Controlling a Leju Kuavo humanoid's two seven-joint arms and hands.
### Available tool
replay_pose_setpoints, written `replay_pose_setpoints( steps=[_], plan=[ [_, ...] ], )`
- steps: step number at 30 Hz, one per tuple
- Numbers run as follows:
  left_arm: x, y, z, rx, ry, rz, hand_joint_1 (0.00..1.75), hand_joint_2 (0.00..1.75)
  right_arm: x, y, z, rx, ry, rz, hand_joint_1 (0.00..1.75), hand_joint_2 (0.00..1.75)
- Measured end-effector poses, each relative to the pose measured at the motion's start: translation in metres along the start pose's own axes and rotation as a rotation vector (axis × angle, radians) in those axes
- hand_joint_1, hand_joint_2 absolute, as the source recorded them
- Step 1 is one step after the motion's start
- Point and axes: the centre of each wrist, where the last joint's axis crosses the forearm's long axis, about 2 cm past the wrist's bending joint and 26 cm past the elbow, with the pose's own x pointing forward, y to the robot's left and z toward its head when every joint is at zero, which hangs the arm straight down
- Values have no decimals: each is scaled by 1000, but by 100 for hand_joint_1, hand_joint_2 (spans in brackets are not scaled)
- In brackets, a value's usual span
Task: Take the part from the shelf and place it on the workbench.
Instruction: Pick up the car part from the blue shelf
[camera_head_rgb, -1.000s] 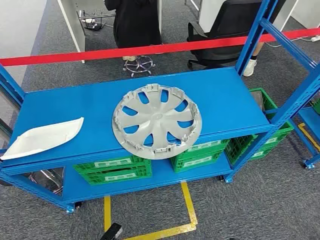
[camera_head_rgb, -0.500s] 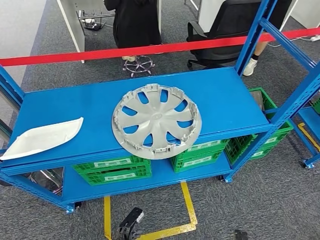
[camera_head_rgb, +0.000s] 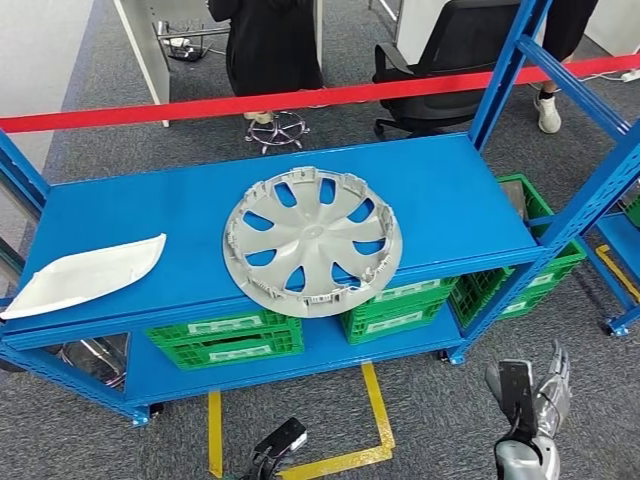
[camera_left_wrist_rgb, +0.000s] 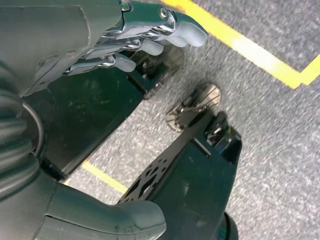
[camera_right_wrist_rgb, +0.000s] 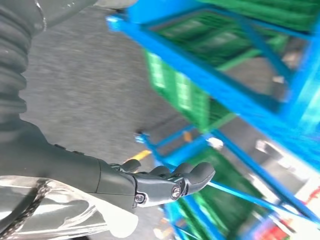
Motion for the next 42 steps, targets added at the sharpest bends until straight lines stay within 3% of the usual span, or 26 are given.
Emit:
replay_pose_setpoints(
  steps=[4, 11, 14, 17, 19, 20, 22, 24, 27, 42],
  plan=[
    [0, 0, 0, 47, -77, 9, 0, 175, 16, -11, -9, -85, -98, -12, 0, 175],
    [-11, 2, 0, 76, -202, 43, 0, 175, 29, -35, 4, -158, -216, -24, 0, 175],
    [-50, 36, 6, 84, -300, 124, 0, 175, 34, -41, 9, -151, -264, -36, 0, 175],
    [-76, 79, 16, 361, -431, 348, 0, 175, 32, -50, 26, -93, -331, 34, 0, 175],
    [-71, 96, 18, 531, -477, 381, 0, 175, 33, -51, 43, -25, -392, 99, 0, 175],
    [-67, 98, 18, 532, -527, 350, 0, 175, 34, -51, 52, 12, -420, 130, 0, 175],
    [-59, 89, 15, 414, -641, 278, 0, 175, 37, -53, 70, 77, -461, 176, 0, 175],
    [-54, 75, 12, 308, -684, 243, 0, 175, 41, -55, 84, 122, -479, 194, 0, 175],
    [-48, 64, 9, 270, -697, 212, 0, 175, 45, -56, 94, 164, -494, 208, 0, 175],
    [-30, 62, 7, 234, -731, 95, 0, 175, 59, -55, 105, 220, -545, 264, 0, 175]
  ],
)
